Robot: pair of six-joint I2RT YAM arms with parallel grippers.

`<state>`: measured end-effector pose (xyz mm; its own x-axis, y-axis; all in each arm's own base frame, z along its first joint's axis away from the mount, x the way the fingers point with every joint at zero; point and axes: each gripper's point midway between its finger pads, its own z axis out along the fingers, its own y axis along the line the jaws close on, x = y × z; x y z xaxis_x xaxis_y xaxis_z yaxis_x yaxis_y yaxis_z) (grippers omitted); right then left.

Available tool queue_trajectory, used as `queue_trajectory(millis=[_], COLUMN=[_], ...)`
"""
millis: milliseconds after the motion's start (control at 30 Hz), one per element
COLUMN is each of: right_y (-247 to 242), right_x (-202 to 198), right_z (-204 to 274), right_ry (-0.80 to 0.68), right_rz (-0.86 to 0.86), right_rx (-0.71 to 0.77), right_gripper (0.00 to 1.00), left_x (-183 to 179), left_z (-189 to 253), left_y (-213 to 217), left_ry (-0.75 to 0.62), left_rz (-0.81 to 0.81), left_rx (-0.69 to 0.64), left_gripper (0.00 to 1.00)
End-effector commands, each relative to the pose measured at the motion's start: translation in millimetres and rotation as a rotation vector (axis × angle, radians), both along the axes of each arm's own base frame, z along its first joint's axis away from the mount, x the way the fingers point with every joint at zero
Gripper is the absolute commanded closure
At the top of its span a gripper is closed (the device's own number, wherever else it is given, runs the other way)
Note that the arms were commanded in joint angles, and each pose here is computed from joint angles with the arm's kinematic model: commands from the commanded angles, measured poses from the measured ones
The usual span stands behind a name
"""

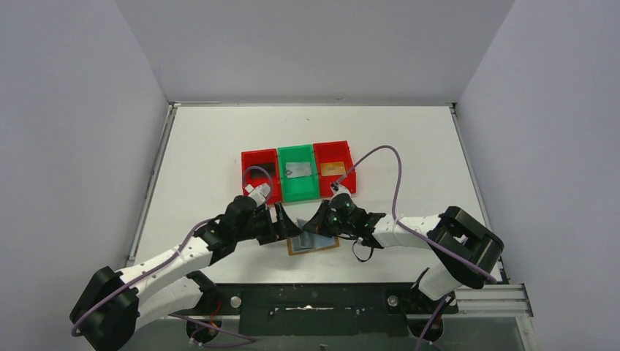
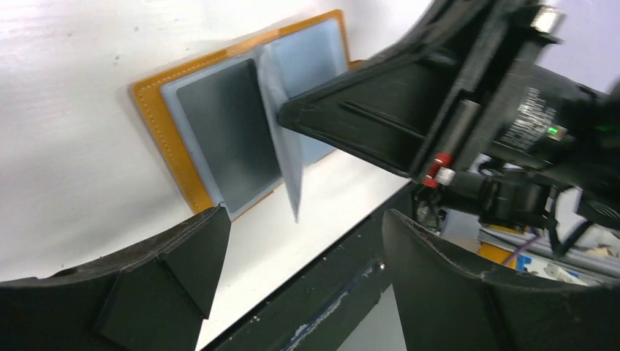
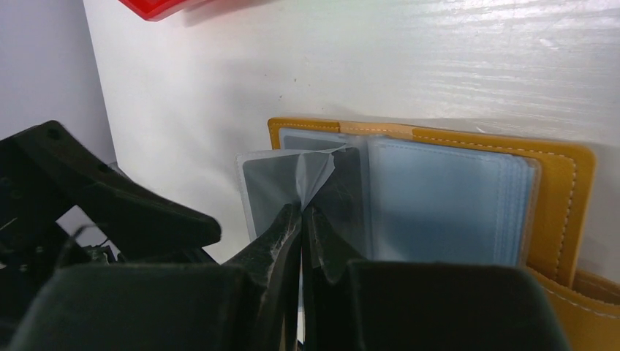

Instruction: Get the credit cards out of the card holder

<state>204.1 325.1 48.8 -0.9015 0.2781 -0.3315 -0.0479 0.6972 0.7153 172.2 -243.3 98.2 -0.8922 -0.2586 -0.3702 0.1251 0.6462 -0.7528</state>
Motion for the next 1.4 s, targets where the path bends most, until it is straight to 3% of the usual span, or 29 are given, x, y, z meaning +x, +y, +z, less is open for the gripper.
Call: queue_trajectory(millis=[0, 433, 733, 800, 933, 1067, 1267, 1367], right_y=[13.1, 5.1, 2.1, 1.4, 2.3, -6.0, -63.1, -97.3], right_x=[11.0, 10.0, 9.9, 9.7, 8.3, 10.0, 16.1, 15.2], right_z=[31.5, 28.0, 29.7, 30.6, 35.8, 40.0, 34.7, 31.5], right_ry=[-0.064, -0.048, -0.052, -0.053, -0.057, -0.068, -0.081, -0.092], right_rz=[-0.012, -0.028, -0.02, -0.019, -0.001, -0.019, -0.177, -0.277], right_rx=[0.128, 0.154, 0.159, 0.164, 0.174, 0.124, -0.153, -0.257], right_gripper=[1.0, 0.98, 0.95, 0.94, 0.84, 0.59, 0.51, 0.49], left_x=[25.2, 19.6, 13.7, 13.9, 11.5, 12.3, 17.9, 20.9], left_z=[3.8, -17.9, -31.0, -32.5, -33.4, -24.7, -15.4, -17.4], left_y=[-9.2, -34.5, -44.8, -46.3, -47.5, -51.1, -63.3, -69.4], left_ry=[-0.051, -0.011, 0.001, -0.003, -0.01, -0.044, -0.053, -0.034], left_rz=[0.115, 0.031, -0.056, -0.077, -0.115, -0.147, -0.193, -0.198], left_rx=[-0.019, -0.045, -0.039, -0.025, -0.007, -0.016, -0.019, 0.02], left_gripper=[0.28, 0.55, 0.65, 0.72, 0.85, 0.95, 0.97, 0.9])
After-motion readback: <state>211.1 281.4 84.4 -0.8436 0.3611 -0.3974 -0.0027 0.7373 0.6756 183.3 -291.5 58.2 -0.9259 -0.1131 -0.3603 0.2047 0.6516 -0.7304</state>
